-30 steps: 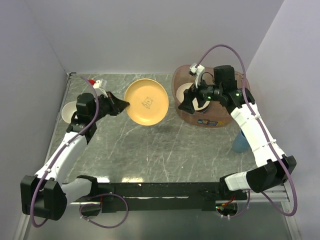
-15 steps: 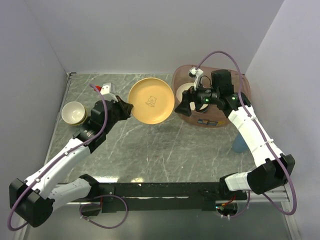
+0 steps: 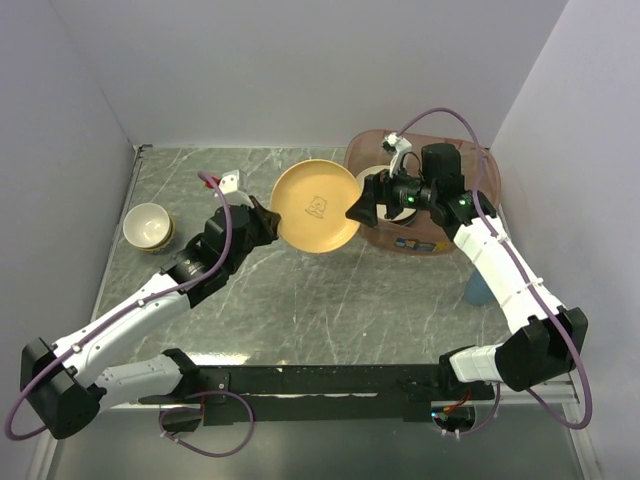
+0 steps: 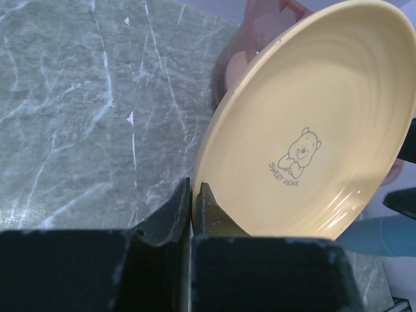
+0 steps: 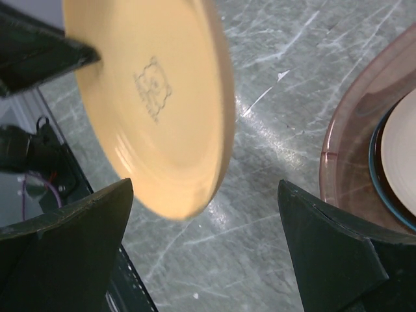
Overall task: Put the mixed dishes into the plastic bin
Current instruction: Pick up the plate at the center of the board.
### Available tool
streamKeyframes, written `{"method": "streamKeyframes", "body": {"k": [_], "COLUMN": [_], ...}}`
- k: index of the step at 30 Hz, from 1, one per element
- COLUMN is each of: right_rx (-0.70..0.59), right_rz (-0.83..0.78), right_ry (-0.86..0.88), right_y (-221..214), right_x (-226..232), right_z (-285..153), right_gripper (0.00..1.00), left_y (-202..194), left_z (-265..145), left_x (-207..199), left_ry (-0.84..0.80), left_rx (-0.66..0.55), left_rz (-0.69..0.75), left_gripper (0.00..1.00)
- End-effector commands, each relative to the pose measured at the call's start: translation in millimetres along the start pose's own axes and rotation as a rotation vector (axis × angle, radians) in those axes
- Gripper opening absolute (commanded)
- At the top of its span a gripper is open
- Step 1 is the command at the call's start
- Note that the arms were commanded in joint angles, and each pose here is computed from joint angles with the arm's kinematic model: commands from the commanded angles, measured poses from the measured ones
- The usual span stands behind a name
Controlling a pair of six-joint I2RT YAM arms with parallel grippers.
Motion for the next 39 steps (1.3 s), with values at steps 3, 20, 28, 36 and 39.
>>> {"method": "streamKeyframes", "body": {"k": [3, 20, 28, 36, 39], "right_rx": [-0.097, -0.096, -0.131, -0.157, -0.160], "right_rz": [0.066, 0.072, 0.026, 0.004, 0.000], "right_ry": [-0.078, -0.081, 0.008, 0.027, -0.004], "right_y": [20, 21, 25, 24, 24], "right_x": [-7, -10, -8, -16, -26], "right_z": [-1, -3, -23, -38, -45], "right_gripper": [0.88, 0.00, 0.00, 0.00, 0.00], "left_y": [20, 2, 13, 34, 43], "left_z": [-3, -17, -45, -41, -39], "left_x": [-38, -54, -55, -21, -5], "left_ry": [-0.055, -0.185, -0.356, -0.256, -0.190], "left_rx": [-0.078, -0.001, -0.034, -0.063, -0.088], "left_rz": [-0.082, 0.041, 0.201, 0.357, 0.414], "left_gripper": [0.01, 0.71, 0.99, 0.99, 0.99]}}
Point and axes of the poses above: each gripper's point midway between its finger pads, its own z axis out along the fingers, its own x axis along the line the jaws close on, y = z × x, the point moved 1 cm from there along -z, back along the fingers, and after that the axes turned 12 degrees about -z, right-handed, at the moved point
